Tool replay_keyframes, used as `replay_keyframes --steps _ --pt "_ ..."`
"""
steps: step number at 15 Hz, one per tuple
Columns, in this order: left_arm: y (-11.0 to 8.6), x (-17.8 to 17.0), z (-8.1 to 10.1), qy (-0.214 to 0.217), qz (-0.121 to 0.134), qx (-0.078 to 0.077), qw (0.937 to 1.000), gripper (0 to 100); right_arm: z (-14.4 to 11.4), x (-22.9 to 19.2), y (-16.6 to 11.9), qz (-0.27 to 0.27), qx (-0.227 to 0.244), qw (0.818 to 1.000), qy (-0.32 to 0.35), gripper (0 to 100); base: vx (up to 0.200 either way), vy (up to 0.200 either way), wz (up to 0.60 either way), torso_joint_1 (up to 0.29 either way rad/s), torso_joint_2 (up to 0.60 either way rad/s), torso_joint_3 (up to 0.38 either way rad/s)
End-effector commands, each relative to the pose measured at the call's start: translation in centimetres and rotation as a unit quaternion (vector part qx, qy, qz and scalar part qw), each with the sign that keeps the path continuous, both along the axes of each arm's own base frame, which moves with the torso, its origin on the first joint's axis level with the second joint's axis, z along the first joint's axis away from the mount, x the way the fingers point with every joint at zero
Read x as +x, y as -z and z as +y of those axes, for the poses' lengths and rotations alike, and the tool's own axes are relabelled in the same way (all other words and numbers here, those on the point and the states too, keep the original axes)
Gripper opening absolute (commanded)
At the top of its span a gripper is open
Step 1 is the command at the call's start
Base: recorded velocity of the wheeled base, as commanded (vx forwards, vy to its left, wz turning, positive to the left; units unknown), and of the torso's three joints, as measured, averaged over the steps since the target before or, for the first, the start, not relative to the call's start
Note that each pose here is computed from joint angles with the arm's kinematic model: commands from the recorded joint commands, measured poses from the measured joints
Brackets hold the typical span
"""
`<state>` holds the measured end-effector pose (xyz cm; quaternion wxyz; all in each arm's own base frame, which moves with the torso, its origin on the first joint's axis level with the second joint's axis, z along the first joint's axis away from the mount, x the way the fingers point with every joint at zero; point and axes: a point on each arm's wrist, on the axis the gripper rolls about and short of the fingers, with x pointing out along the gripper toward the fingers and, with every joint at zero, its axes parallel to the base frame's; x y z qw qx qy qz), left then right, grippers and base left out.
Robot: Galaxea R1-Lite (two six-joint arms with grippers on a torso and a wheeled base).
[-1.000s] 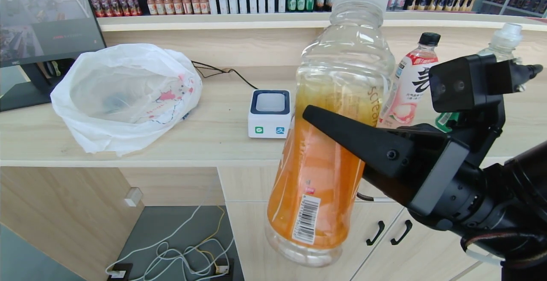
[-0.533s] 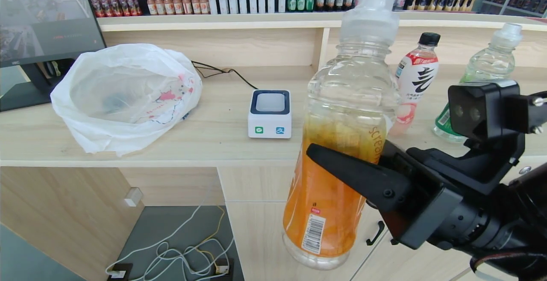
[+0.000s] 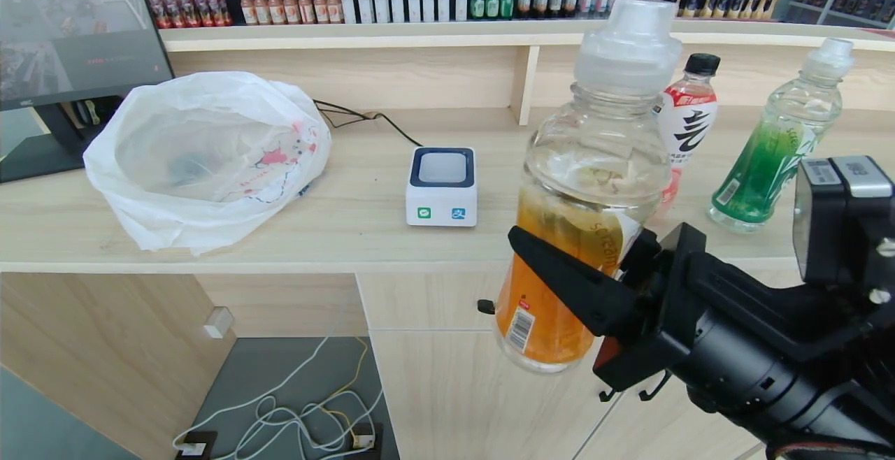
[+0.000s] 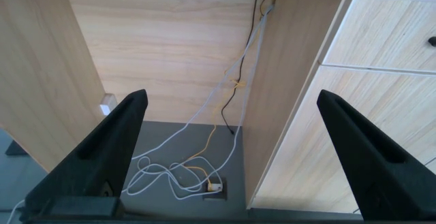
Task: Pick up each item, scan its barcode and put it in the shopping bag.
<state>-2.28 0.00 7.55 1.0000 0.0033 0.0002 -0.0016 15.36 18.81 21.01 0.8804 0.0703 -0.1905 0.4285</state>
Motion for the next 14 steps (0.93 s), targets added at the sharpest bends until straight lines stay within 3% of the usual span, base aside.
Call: replay_keyframes --steps 1,3,6,8,14 --pt "0.0 0.0 0.0 0.000 0.000 0.000 1.0000 100 -0.1 0.0 -0.3 -0.015 -0.004 0.999 0.048 0 0.000 0.000 0.00 0.000 0.00 0.000" --pt "0.0 0.0 0.0 0.000 0.000 0.000 1.0000 100 -0.4 0.0 -0.2 -0.021 -0.015 0.995 0.093 0 0.000 0.000 0.00 0.000 0.00 0.000" --pt "0.0 0.0 0.0 0.000 0.000 0.000 1.0000 100 -1.1 0.9 -1.3 -0.017 0.012 0.985 0.173 0 0.000 0.000 0.00 0.000 0.00 0.000" --pt "0.0 0.0 0.0 -0.001 0.000 -0.001 1.0000 100 -3.3 3.5 -2.3 -0.027 0.028 0.966 0.256 0 0.000 0.000 0.00 0.000 0.00 0.000" --pt "0.0 0.0 0.0 0.000 0.000 -0.002 1.0000 100 -3.5 4.5 -2.5 -0.030 0.032 0.962 0.270 0 0.000 0.000 0.00 0.000 0.00 0.000"
